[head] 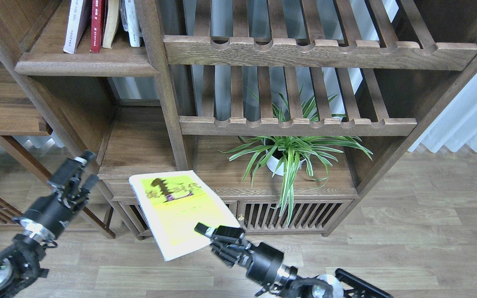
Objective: Organize books on shelf
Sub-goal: 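Carry the book toward the left gripper and raise the left gripper, then close the left gripper on the book's edge nearest it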
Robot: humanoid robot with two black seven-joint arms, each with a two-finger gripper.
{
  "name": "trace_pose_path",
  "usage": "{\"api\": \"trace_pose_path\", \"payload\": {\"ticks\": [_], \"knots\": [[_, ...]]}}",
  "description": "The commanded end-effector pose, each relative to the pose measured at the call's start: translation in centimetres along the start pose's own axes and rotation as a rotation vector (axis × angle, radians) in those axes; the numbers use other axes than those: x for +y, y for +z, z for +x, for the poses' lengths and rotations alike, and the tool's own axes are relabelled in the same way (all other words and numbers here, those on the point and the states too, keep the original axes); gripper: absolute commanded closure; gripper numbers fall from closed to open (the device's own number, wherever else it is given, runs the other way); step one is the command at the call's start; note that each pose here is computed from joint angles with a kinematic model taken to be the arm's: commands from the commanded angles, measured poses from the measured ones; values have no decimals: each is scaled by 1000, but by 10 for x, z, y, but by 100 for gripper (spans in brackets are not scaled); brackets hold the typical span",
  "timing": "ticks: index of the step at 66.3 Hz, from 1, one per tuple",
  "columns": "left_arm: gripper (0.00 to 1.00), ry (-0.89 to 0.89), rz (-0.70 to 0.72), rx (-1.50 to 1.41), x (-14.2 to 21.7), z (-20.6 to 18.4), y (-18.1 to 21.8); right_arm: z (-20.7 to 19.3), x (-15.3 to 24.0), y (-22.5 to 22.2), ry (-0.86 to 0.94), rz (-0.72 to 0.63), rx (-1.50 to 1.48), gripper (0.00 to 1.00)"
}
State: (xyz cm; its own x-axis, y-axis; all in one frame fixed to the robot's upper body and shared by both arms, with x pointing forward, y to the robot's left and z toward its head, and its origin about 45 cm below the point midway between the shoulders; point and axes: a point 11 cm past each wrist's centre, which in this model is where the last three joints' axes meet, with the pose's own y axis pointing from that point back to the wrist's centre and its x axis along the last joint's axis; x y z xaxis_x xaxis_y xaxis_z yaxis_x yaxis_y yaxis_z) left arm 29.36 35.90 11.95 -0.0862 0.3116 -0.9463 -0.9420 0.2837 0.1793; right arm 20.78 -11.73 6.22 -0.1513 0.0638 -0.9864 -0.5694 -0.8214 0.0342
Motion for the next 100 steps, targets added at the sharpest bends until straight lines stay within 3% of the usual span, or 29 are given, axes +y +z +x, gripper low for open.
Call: {"api": "trace_pose_path", "payload": {"ticks": [1, 15, 31, 42, 54, 62, 100], "knots": [[0, 1, 0, -35, -2, -1, 6, -1, 15, -14, 5, 34, 9, 93], [3, -62, 29, -59, -24, -23, 3, -2, 19, -19, 11, 35, 21, 93], [3, -99, 152, -99, -36, -28, -36, -6, 17, -16, -1, 27, 22, 93], [8, -96, 374, -117, -34, -32, -55, -7, 16, -14, -6, 23, 20, 92], [15, -177, 448, -64, -48, -76, -49, -12, 14, -16, -19, 16, 31, 92], [16, -221, 490, 28, -37, -97, -52, -16, 10, -12, -35, 7, 31, 91], [16, -67, 597, 90, 18, -52, -65, -17, 11, -14, -31, 3, 37, 91]]}}
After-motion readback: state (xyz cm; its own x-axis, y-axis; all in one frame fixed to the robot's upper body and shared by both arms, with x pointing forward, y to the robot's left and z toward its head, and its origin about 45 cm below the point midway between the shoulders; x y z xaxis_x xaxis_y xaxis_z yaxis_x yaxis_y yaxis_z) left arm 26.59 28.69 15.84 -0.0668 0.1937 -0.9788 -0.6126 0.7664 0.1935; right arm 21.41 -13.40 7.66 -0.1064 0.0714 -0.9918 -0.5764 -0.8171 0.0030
